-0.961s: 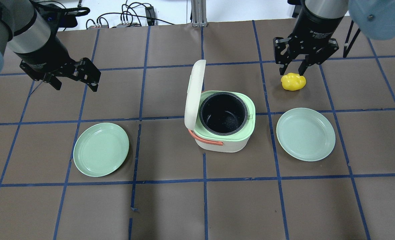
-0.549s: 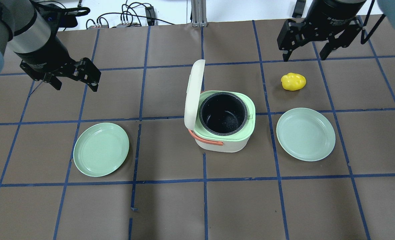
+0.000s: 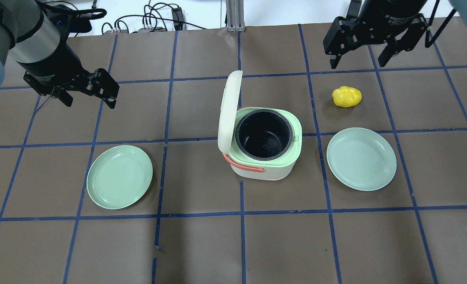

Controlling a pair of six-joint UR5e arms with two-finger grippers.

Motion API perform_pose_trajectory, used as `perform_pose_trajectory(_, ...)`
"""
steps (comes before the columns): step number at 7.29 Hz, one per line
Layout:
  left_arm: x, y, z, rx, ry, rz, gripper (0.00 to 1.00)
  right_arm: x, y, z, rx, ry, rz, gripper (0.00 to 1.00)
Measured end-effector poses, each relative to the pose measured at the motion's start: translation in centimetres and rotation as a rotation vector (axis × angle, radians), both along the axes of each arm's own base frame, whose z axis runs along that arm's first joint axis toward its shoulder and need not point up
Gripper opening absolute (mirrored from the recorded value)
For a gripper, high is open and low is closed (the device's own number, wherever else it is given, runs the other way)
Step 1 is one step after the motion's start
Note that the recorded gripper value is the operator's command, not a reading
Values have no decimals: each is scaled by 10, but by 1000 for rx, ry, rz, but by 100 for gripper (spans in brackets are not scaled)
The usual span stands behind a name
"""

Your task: Press rice cooker button

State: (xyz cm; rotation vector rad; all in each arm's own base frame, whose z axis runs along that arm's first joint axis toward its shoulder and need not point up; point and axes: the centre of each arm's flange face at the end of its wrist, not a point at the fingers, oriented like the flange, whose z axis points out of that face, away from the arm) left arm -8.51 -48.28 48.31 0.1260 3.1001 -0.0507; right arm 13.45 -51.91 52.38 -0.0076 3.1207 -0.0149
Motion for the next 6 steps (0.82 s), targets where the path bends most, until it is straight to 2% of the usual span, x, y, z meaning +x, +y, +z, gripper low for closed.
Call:
perform_pose_trajectory(2,0,0,0,0,1,0,100,-4,-2,-4,22,4,-9,100)
perform_pose_trajectory(6,0,0,0,-1,0,0,100,-4,-2,-5,27,1,-10,100)
